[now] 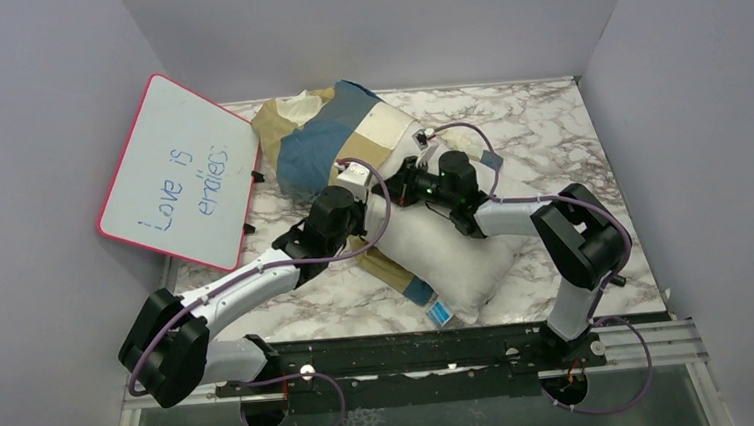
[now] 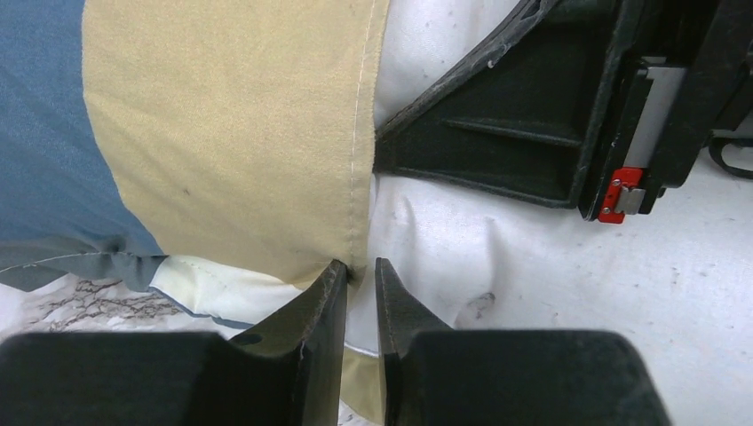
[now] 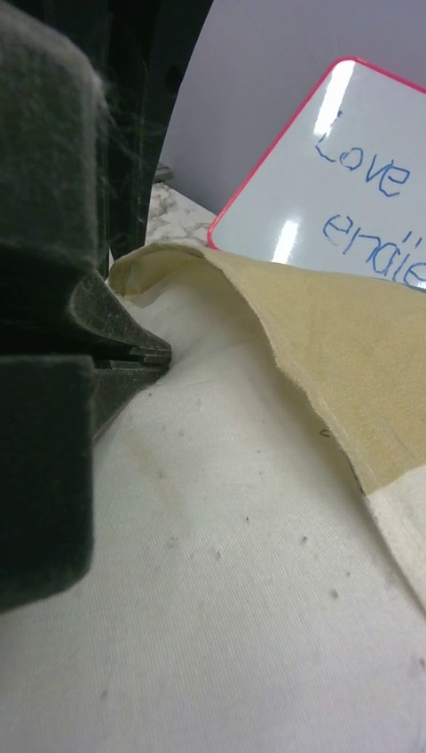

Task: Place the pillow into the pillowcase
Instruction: Stuff the pillow into the pillowcase.

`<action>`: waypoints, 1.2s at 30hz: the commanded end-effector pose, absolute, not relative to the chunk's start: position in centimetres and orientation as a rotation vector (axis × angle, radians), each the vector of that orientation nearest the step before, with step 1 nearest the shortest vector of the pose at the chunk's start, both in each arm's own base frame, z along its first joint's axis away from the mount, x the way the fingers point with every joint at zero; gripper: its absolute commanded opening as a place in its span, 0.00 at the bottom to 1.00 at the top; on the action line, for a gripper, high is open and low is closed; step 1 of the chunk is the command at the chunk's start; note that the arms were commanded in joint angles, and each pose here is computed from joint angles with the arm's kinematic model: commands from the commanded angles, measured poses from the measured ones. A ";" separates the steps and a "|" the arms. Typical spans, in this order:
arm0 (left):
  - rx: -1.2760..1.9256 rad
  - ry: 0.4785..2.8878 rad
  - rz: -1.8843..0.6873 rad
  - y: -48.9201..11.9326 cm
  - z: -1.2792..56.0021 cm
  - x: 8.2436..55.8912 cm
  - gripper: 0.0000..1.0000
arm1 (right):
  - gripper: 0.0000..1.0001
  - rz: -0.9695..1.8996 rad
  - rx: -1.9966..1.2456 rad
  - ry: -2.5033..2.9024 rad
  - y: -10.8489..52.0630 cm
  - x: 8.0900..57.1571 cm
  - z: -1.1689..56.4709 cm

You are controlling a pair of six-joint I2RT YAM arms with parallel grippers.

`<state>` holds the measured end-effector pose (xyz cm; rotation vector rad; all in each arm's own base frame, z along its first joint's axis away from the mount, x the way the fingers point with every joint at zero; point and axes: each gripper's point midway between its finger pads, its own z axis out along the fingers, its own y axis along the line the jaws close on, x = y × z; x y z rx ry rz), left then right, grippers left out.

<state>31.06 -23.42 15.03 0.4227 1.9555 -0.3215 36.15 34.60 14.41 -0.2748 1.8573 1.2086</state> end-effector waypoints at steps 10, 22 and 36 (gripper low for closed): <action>0.374 1.890 -0.302 -24.0 16.8 32.7 0.35 | 0.00 1.132 -0.234 1.981 33.5 35.9 9.7; 0.301 1.805 -0.003 -22.2 18.3 37.3 0.62 | 0.00 1.153 -0.230 1.986 33.6 35.7 9.4; 0.313 1.873 -0.250 -24.2 20.2 34.5 0.24 | 0.00 1.151 -0.230 1.998 33.7 35.8 8.8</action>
